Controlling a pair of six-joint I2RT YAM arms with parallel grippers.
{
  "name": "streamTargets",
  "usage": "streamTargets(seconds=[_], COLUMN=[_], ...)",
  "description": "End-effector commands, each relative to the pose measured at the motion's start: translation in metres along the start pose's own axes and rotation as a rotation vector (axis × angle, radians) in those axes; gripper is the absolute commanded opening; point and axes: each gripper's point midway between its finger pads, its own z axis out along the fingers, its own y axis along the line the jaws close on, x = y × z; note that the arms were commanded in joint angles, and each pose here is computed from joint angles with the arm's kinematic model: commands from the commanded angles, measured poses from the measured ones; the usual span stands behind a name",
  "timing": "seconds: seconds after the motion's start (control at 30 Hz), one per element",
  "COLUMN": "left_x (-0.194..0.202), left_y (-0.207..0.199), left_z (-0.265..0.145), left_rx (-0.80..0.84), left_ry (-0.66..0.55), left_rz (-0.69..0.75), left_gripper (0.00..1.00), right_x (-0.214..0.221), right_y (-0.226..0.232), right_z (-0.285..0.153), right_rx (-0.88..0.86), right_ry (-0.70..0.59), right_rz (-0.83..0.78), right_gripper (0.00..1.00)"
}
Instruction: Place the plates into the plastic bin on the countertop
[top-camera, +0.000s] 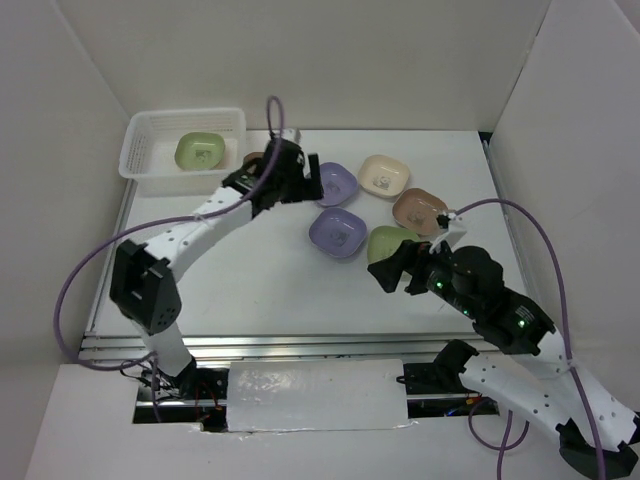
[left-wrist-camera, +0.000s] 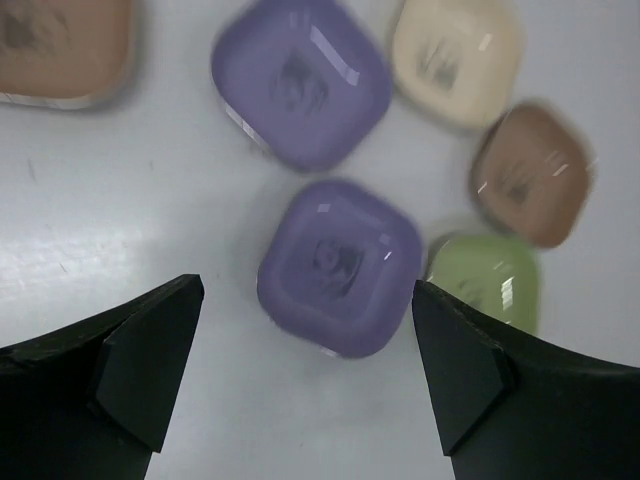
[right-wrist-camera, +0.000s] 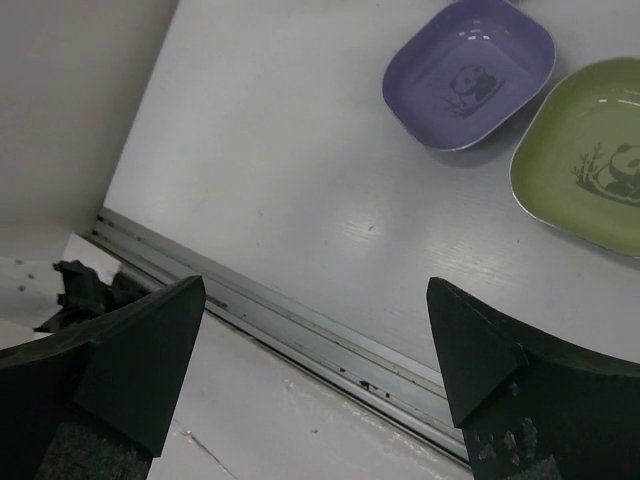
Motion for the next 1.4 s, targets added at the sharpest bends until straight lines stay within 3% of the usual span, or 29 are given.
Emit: streamTargets(seconds=[0.0,0.27,0.37,0.53,0.57,0.6,0.7,0.8,0.9,1.03,1.23,1.3,1.37], left_x=[0.076,0.140,0.160,0.191,0.194,0.195,0.183,0.177,0.129,0.061,-0.037,-0.075,-0.106], left_y=[0.014,0.037,0.047,0.059,0.059,0.058,0.049,0.048,0.037,0.057,0.120,0.169,0.182], left_z=[0.031,0.086,0.104,0.123,0.123,0.121,0.091,0.057,0.005,-0.025,-0.033,-0.031,-0.029], left_rx=[-0.098,-0.216,-0.224,-0.235,-0.232,-0.234,-0.227,-0.248,-0.247,-0.304,-0.346,-0.373,-0.336], left_ry=[0.159,0.265,0.306,0.357,0.364,0.363,0.315,0.293,0.181,0.029,-0.092,-0.138,-0.191], left_rz=[0.169,0.264,0.271,0.261,0.259,0.256,0.244,0.254,0.214,0.140,-0.044,-0.166,-0.201], left_gripper=[0.99,0.99,0.94,0.63,0.42,0.30,0.02,0.00,0.00,0.00,0.00,0.00,0.00], right_x=[-0.026,-0.022,-0.023,-0.022,-0.023,-0.023,-0.026,-0.027,-0.028,-0.030,-0.028,-0.026,-0.025], right_y=[0.008,0.013,0.014,0.016,0.019,0.020,0.021,0.021,0.023,0.028,0.029,0.027,0.027], right_z=[-0.026,-0.041,-0.044,-0.045,-0.046,-0.047,-0.049,-0.048,-0.044,-0.033,-0.021,-0.017,-0.015], right_rx=[-0.026,-0.073,-0.082,-0.089,-0.098,-0.102,-0.102,-0.099,-0.101,-0.114,-0.108,-0.101,-0.096], right_ry=[-0.099,-0.098,-0.103,-0.092,-0.091,-0.089,-0.094,-0.096,-0.094,-0.085,-0.075,-0.068,-0.061], right_rz=[0.038,0.075,0.081,0.085,0.084,0.087,0.086,0.083,0.076,0.066,0.054,0.049,0.040], right_gripper=[1.00,1.00,1.00,1.00,1.00,1.00,1.00,1.00,1.00,1.00,1.00,1.00,1.00])
